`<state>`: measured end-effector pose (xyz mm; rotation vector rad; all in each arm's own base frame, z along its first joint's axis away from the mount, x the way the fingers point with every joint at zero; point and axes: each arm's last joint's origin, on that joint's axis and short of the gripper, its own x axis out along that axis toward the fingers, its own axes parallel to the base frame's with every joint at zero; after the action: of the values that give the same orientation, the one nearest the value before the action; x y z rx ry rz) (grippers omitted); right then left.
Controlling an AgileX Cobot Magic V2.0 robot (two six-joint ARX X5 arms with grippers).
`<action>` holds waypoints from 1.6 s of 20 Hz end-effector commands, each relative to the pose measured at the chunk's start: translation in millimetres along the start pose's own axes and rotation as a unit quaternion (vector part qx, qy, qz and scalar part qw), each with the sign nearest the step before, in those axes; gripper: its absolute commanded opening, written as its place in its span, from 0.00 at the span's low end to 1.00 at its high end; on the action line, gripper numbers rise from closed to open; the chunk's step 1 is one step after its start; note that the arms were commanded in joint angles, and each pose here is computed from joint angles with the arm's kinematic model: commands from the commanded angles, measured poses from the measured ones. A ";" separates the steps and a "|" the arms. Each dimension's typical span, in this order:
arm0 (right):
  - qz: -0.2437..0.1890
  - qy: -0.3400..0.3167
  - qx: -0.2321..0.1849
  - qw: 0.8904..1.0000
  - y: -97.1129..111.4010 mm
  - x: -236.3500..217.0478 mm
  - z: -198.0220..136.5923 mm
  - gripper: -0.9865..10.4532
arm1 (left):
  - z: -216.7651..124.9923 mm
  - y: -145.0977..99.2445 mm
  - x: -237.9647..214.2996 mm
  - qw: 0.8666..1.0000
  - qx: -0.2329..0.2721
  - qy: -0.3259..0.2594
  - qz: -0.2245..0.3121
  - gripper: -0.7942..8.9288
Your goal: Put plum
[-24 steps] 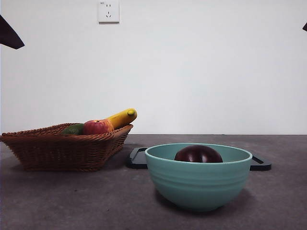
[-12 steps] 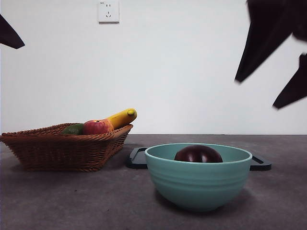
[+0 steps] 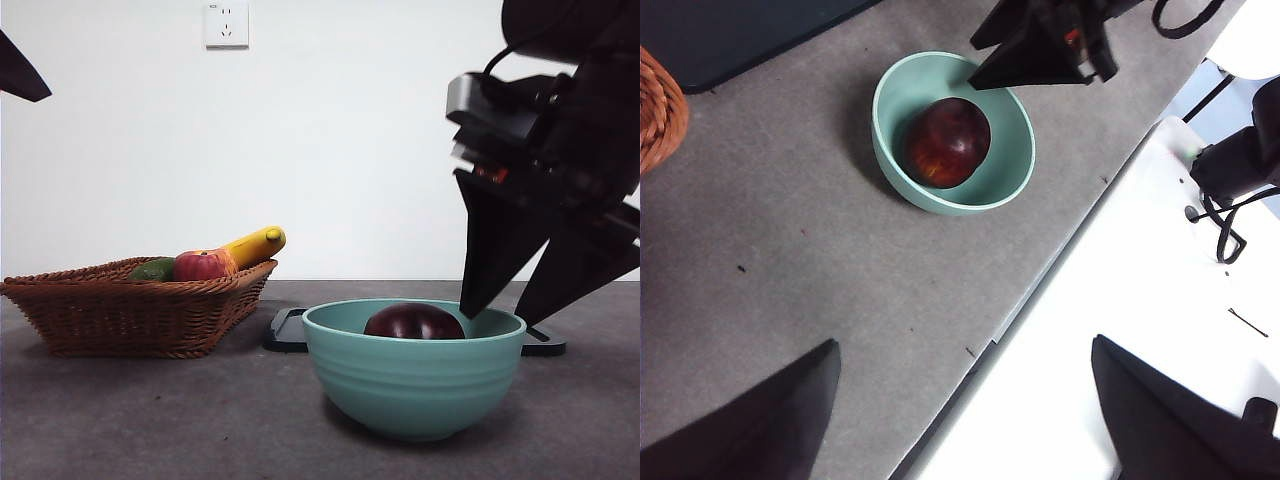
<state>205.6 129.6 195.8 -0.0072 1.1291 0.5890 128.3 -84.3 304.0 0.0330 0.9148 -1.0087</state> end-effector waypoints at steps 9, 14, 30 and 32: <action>0.000 0.016 -0.006 1.000 8.9 17.9 0.5 0.13 | 3.3 -1.2 -0.8 1.000 0.006 -0.005 -0.004 0.49; 0.001 0.010 -0.006 1.000 9.3 17.6 1.9 0.10 | 3.3 -1.2 -0.8 1.000 0.006 -0.005 -0.004 0.49; -0.030 -0.092 0.029 0.995 -17.7 -28.0 90.0 0.10 | 3.3 -1.2 -0.8 1.000 0.007 -0.005 -0.004 0.50; -0.042 -0.097 0.040 0.994 -33.3 -25.8 107.6 0.10 | 3.2 -1.2 -0.8 1.000 0.007 -0.005 -0.004 0.50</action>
<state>302.0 117.9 255.2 0.0873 0.9684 0.4394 128.3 -84.3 304.1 0.0331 0.9136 -1.0088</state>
